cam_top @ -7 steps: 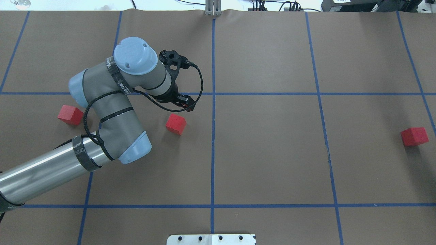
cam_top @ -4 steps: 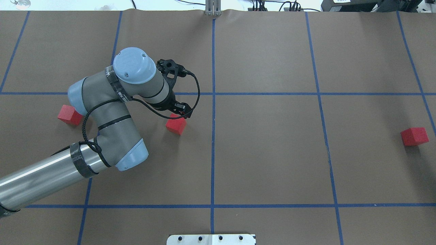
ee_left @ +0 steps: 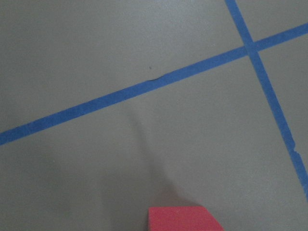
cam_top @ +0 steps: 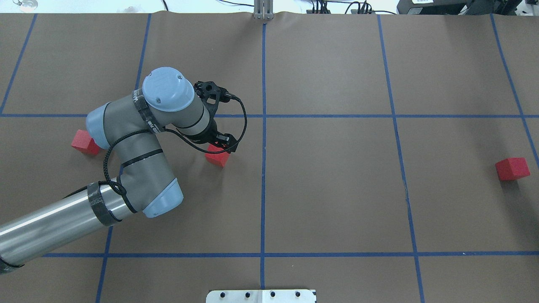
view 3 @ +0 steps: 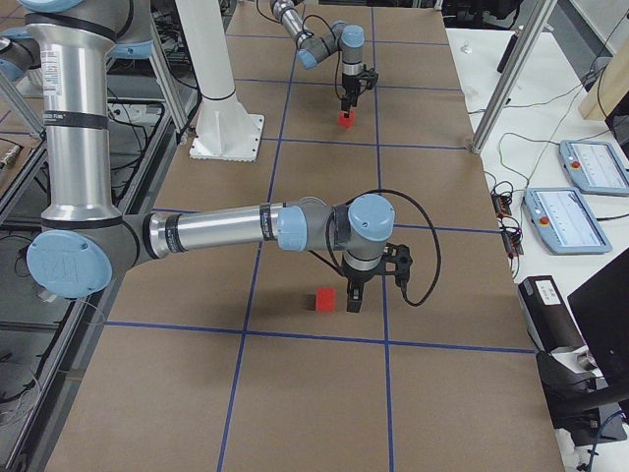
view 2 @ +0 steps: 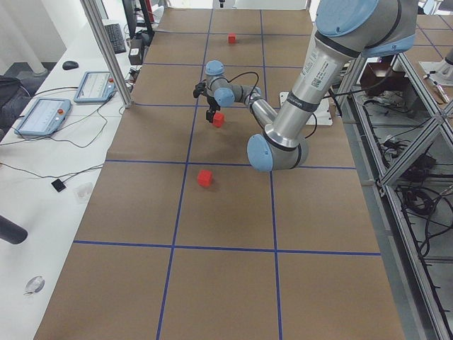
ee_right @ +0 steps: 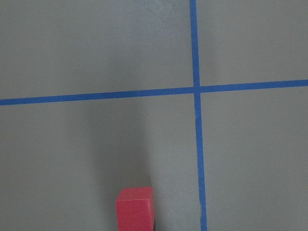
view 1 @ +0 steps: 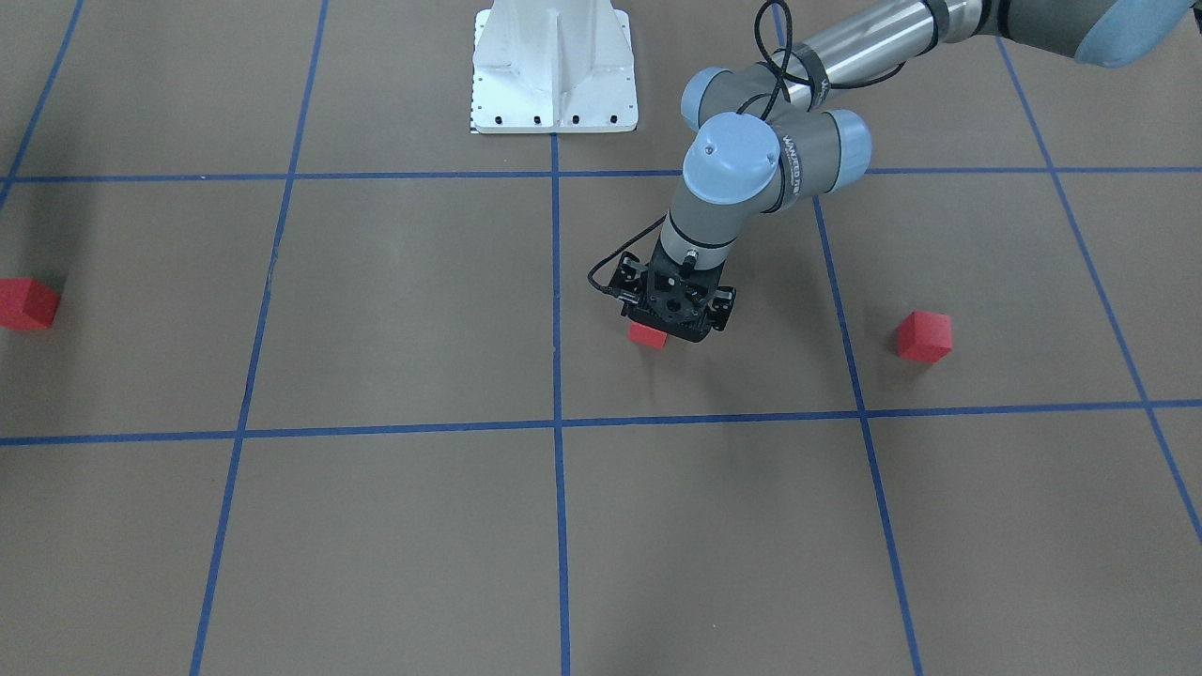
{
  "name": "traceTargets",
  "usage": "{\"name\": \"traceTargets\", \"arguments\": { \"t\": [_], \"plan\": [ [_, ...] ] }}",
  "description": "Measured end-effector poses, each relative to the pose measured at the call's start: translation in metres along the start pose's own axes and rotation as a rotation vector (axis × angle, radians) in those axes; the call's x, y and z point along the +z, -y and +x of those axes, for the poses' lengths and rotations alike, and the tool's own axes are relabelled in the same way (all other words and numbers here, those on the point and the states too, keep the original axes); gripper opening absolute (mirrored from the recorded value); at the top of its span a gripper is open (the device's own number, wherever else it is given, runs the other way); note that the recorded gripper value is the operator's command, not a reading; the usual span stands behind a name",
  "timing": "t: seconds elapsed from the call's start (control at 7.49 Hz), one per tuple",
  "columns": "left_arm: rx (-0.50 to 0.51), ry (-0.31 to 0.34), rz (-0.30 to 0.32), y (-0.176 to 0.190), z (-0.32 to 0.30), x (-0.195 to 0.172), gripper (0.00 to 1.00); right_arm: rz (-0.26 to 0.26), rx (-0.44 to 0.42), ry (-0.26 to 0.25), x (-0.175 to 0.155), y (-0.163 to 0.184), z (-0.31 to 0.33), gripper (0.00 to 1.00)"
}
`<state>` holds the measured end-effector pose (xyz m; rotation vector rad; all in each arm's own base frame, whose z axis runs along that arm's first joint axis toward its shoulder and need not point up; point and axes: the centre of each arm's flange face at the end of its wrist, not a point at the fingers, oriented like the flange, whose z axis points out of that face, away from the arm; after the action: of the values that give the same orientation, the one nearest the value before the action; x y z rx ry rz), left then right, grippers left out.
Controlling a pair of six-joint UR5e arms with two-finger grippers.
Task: Form red blocks into L shape at center
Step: 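Close the left gripper on the red cube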
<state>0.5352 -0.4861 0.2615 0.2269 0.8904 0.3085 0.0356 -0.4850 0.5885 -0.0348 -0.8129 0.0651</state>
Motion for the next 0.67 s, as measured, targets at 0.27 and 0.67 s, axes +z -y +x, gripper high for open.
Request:
{"name": "traceTargets", "arguments": {
  "t": [0.27,0.67],
  "plan": [
    [0.0,-0.003,-0.015,-0.009,0.008,0.008,1.0,-0.005,0.005,-0.001,0.002,0.0,0.003,0.99],
    [0.007,-0.002,-0.031,-0.017,0.015,0.017,0.34,-0.006,0.006,-0.001,0.003,0.001,0.003,0.99]
  ]
}}
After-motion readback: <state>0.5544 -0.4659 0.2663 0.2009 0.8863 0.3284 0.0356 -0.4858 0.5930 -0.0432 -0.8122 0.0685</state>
